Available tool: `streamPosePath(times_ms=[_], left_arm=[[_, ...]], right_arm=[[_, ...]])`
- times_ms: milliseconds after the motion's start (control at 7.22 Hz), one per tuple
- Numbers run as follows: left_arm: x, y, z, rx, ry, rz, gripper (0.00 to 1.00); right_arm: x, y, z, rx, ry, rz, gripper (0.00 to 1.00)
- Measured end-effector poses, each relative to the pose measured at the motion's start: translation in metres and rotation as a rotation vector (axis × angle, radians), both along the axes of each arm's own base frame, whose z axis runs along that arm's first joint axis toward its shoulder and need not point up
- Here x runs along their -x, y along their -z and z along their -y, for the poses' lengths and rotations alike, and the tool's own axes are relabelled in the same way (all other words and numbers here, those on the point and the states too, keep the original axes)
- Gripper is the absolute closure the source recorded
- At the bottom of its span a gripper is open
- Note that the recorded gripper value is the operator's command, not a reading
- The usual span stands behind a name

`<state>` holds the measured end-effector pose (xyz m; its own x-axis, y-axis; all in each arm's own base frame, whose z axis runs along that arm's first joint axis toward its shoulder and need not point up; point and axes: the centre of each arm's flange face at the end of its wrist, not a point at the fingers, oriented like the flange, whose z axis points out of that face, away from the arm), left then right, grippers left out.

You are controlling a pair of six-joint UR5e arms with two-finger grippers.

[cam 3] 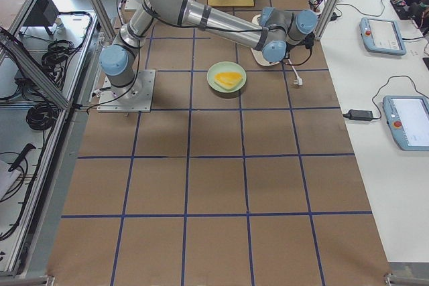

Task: Press toaster with right arm
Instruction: 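Press the toaster lever down with the right gripper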

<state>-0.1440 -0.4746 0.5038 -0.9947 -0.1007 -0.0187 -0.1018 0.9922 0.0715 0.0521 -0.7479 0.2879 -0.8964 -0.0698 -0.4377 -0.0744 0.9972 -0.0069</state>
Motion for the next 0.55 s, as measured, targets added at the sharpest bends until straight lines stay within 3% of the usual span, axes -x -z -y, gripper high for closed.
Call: streamPosePath(times_ms=[554], left_arm=[[0.000, 0.000, 0.000, 0.000, 0.000, 0.000, 0.00]], right_arm=[[0.002, 0.019, 0.004, -0.021, -0.001, 0.002, 0.95]])
